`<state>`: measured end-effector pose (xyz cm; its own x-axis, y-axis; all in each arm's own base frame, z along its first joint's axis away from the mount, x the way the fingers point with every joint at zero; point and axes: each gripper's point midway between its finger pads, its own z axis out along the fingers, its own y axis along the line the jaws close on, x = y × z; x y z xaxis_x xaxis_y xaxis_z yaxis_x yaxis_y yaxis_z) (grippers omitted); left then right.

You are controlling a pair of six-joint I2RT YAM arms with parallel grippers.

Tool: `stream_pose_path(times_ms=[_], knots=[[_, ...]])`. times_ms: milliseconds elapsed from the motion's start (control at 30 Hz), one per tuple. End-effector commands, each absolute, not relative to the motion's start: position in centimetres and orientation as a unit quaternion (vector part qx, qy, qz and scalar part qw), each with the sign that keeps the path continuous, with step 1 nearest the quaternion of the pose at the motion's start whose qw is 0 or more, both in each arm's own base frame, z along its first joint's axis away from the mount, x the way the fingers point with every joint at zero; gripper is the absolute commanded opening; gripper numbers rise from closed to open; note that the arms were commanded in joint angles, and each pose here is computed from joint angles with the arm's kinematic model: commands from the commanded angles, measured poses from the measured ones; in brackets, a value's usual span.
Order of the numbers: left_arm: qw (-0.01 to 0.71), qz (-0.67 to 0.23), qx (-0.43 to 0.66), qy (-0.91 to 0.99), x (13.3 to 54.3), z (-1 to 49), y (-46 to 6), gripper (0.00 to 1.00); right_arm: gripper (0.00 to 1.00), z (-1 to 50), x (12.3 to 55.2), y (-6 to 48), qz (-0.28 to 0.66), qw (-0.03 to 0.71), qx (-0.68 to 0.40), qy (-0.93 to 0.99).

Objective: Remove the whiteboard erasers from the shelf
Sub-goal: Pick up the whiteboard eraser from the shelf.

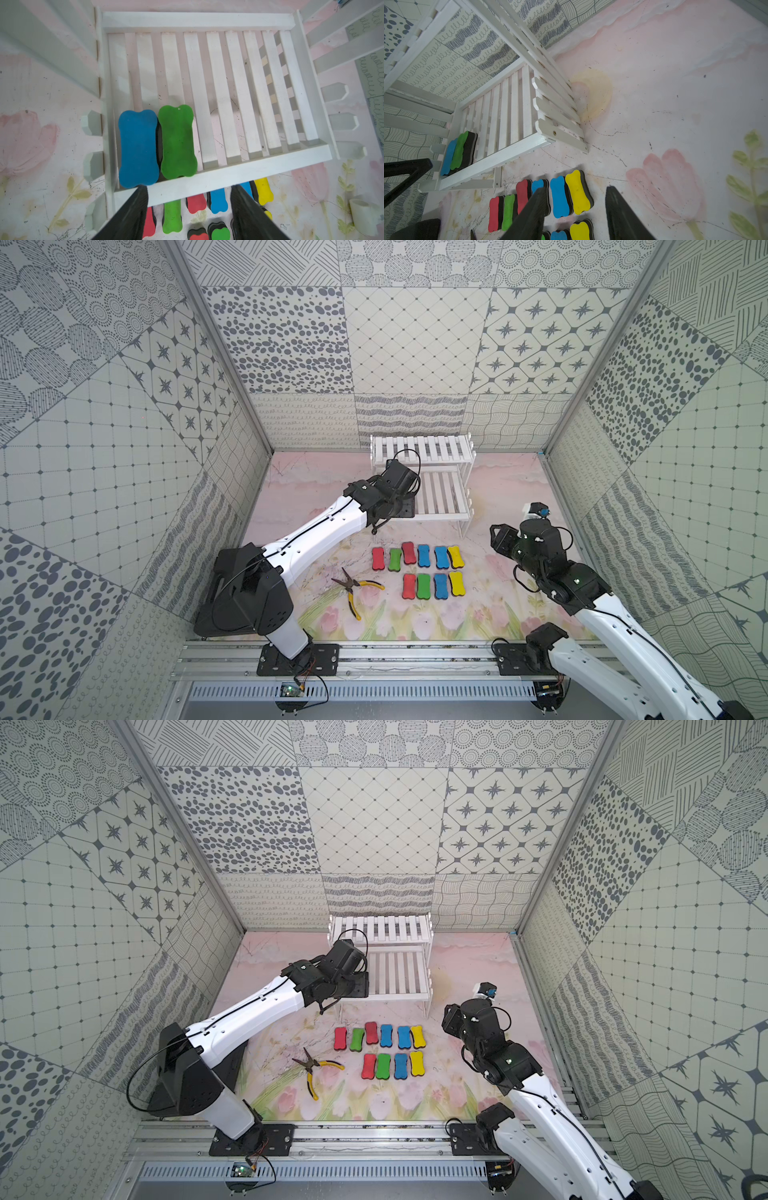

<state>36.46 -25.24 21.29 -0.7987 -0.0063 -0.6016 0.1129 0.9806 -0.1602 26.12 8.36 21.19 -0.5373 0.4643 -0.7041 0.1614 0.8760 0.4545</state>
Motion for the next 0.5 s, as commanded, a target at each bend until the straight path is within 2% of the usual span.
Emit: stream_pose_path(times_ms=[0, 267, 467], knots=[[0.321, -0.095, 0.071, 0.94, 38.2, 21.1, -26.2, 0.67, 0.5, 22.1, 26.6, 8.3, 0.177, 0.462, 0.187, 0.849], [0.308, -0.066, 0.074, 0.946, 39.5, 19.9, -26.6, 0.62, 0.51, 21.8, 26.7, 8.0, 0.174, 0.459, 0.189, 0.85], [0.309, -0.048, 0.068, 0.947, 39.8, 19.6, -26.0, 0.62, 0.51, 21.5, 26.6, 7.8, 0.173, 0.458, 0.191, 0.851]])
